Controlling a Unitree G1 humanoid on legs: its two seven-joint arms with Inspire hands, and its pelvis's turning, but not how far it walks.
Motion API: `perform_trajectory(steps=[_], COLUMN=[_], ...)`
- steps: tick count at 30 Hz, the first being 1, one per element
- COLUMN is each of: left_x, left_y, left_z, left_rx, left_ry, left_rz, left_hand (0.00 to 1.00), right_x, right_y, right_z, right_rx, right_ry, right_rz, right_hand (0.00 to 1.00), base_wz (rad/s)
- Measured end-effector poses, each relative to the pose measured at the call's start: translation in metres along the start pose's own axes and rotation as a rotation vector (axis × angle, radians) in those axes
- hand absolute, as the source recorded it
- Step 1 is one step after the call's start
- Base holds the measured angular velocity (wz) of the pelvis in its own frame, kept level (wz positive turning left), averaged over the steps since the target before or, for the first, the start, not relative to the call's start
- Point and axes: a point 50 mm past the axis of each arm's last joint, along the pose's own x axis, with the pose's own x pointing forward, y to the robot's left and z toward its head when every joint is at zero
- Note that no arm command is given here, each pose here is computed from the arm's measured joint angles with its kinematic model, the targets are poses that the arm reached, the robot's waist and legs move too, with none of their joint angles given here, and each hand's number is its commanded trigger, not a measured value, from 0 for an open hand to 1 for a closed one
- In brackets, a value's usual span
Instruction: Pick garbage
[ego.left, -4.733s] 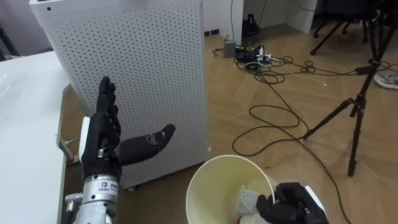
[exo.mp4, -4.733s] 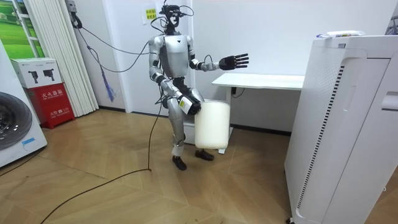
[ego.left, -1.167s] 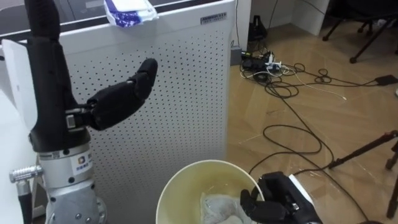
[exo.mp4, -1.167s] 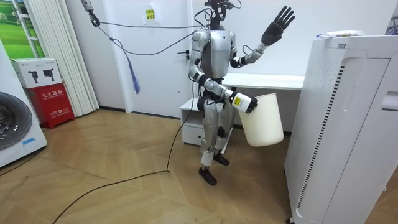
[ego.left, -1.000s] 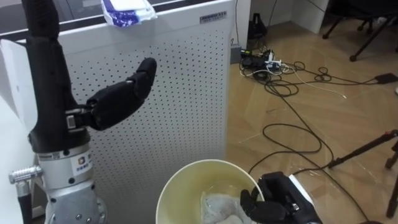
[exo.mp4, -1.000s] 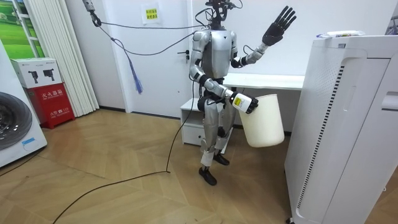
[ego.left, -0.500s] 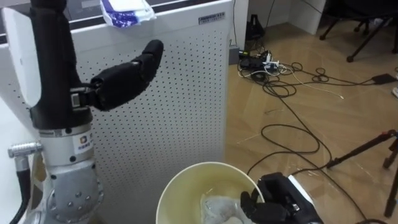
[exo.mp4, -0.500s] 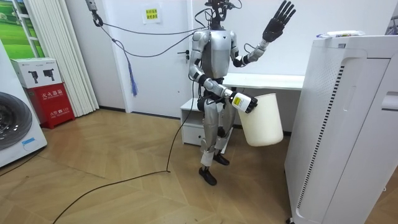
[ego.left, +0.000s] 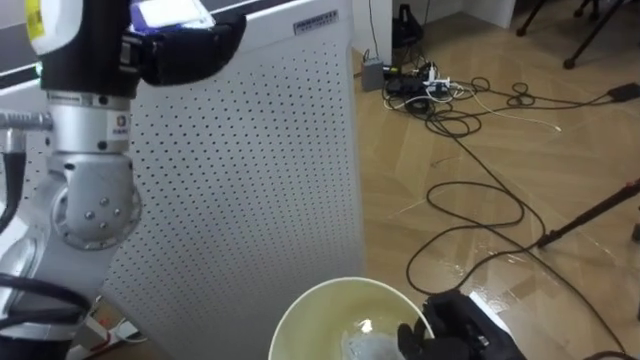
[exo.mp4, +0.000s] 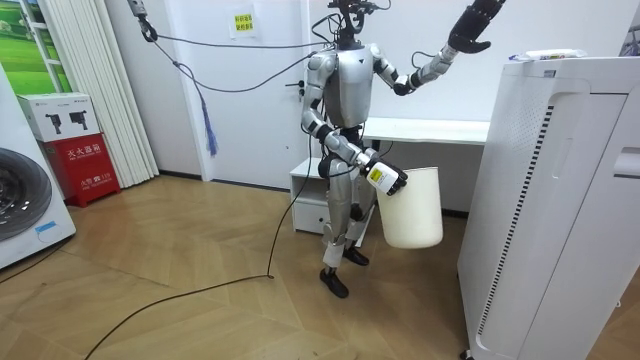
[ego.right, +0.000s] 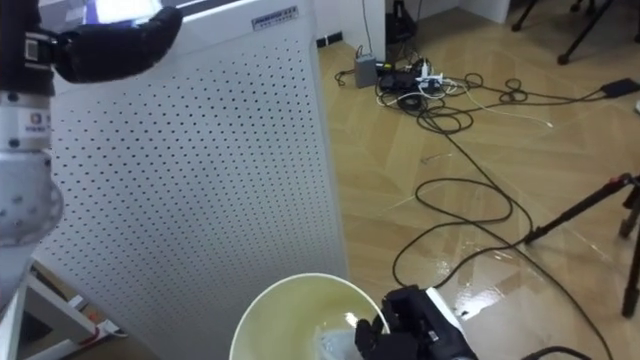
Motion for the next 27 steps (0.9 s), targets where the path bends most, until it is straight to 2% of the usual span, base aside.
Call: perform_trajectory(steps=[9,18,27], left_x=[0.012,0.006,0.005], left_y=[-0.001,-0.016,-0.020], left_z=[0.000,-0.012,-0.014], left_rx=[0.023,0.047,0.050], left_ry=[0.024,0.102,0.112], left_rz=[-0.061,-0.207,-0.254], left_hand=[0.00,0.00,0.00], right_x=[0.003,0.005,0.006], right_y=[-0.004,-0.001,0.002], right_z=[0.007,0.009,0.010], right_rx=[-0.027,-0.043,-0.064], right_ry=[-0.008,0.004,0.004], right_rz=[0.038,0.059,0.072], right_hand=[1.00,1.00,1.00], base_wz=[0.00,0.00,-0.02])
